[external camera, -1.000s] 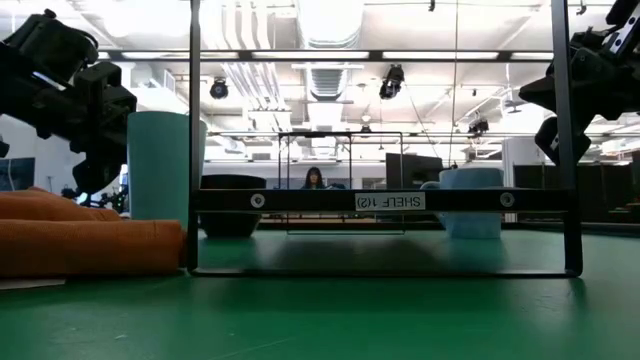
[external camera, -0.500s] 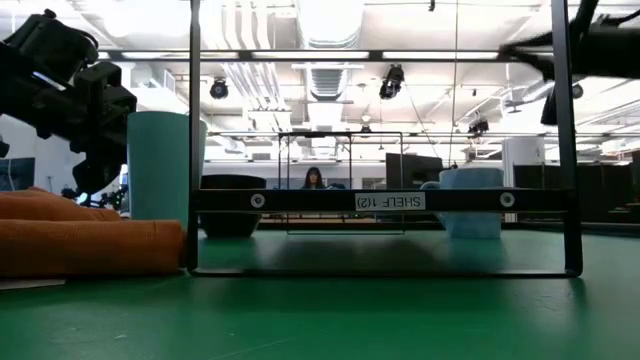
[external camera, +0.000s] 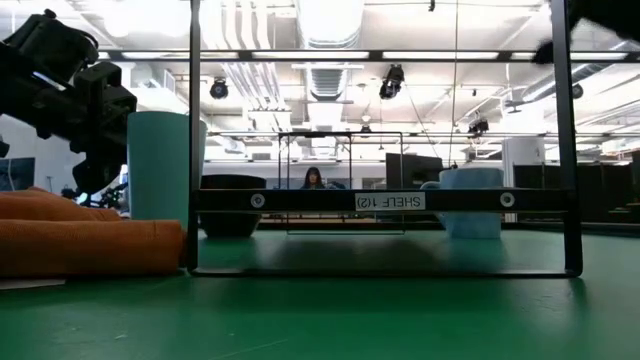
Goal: Stack small to large cups/mugs on shelf
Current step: Put the purple glass cup on the shelf
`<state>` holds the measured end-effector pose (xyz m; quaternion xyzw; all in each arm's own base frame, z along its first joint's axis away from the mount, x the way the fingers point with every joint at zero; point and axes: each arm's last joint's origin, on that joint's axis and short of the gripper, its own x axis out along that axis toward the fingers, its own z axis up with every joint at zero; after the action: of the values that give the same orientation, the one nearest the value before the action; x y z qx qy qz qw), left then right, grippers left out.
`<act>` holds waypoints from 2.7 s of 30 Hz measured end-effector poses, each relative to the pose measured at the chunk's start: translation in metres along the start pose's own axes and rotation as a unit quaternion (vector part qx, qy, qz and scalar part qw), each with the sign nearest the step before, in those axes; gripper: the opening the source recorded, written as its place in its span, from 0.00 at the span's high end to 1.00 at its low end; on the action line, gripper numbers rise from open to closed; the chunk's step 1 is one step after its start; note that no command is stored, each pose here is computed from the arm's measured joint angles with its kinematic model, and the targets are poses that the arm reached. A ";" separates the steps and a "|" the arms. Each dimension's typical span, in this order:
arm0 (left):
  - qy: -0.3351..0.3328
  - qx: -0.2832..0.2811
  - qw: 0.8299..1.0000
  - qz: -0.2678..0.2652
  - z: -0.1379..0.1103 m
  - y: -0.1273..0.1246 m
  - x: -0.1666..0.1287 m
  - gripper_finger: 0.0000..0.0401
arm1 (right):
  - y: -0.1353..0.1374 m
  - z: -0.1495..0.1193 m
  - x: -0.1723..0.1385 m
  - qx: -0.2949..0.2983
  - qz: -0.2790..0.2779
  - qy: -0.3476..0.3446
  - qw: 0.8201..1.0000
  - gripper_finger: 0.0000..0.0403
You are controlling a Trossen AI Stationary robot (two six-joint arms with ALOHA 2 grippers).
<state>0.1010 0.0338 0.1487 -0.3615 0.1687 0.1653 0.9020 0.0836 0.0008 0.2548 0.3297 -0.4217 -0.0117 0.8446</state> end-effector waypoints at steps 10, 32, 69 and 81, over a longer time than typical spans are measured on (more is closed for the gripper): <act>-0.001 0.000 1.000 0.000 0.000 0.000 0.000 0.97 | 0.071 0.009 0.107 -0.162 0.204 0.050 0.964 0.98; -0.001 0.000 1.000 -0.001 0.000 0.000 0.000 0.97 | 0.095 0.020 0.192 -0.316 -0.268 0.407 0.814 0.98; -0.032 0.002 0.999 -0.026 0.006 -0.005 0.000 0.97 | 0.090 -0.021 0.077 0.050 -0.619 0.658 0.426 0.63; -0.030 -0.032 0.999 -0.029 0.006 -0.005 0.000 0.97 | 0.133 -0.052 0.062 0.003 -0.629 0.638 0.443 0.62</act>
<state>0.1040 0.0347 0.1555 -0.3902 0.1259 0.1547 0.8989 0.1271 0.1149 0.3515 0.4215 0.5596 -0.3250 0.6353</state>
